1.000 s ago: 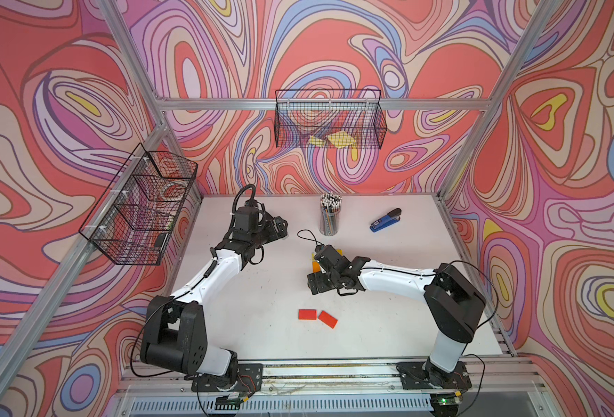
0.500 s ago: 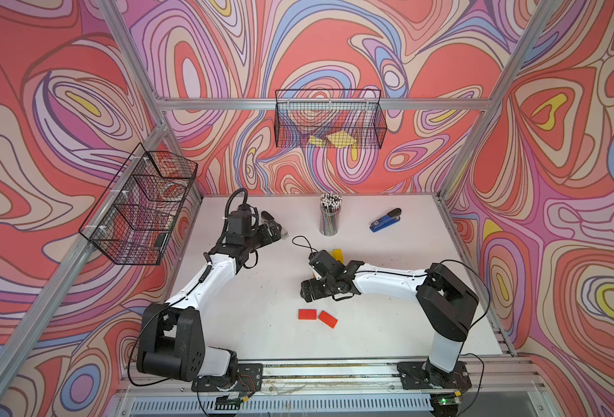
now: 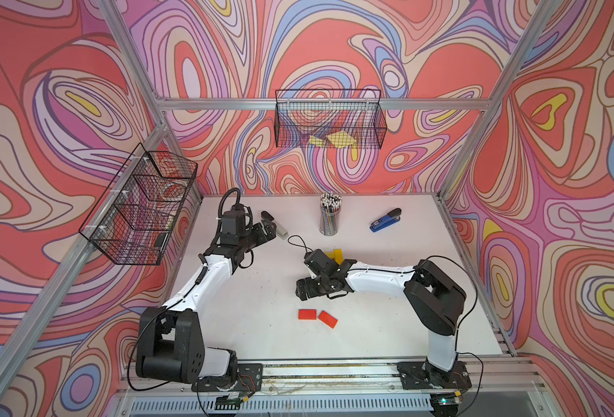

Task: Assemble the letter p with building blocks
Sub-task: Adjust the building block at the center of the board.

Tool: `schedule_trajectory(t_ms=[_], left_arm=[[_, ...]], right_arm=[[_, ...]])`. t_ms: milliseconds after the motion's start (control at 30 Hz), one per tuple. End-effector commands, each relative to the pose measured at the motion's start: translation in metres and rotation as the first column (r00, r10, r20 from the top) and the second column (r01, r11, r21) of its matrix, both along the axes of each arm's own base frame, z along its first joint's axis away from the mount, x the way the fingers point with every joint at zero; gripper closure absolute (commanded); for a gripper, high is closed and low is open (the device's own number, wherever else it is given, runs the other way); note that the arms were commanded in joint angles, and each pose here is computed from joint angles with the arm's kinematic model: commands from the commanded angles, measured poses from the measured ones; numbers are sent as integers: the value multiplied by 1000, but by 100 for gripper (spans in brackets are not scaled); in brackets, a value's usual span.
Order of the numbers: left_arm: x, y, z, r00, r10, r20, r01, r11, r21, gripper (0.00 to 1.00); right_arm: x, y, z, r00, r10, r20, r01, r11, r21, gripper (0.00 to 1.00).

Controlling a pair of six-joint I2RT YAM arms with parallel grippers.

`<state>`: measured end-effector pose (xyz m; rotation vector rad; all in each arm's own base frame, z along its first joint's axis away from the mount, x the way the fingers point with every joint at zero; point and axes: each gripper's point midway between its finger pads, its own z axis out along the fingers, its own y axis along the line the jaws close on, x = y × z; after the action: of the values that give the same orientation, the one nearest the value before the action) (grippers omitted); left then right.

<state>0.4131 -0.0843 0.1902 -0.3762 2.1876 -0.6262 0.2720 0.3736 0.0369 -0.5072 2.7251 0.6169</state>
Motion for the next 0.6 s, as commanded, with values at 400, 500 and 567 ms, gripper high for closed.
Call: schedule_trajectory(t_ms=[400, 500, 567], left_arm=[[-1, 2, -2, 1000, 1, -4, -1, 1000, -14, 7], [-2, 1, -2, 1000, -3, -6, 3, 1000, -15, 7], [-3, 1, -1, 1000, -5, -2, 5, 1000, -15, 7]], right_arm=[[25, -9, -7, 999, -48, 25, 49, 998, -43, 10], [25, -6, -6, 999, -37, 23, 38, 999, -35, 10], [23, -4, -2, 999, -23, 23, 23, 1000, -19, 10]])
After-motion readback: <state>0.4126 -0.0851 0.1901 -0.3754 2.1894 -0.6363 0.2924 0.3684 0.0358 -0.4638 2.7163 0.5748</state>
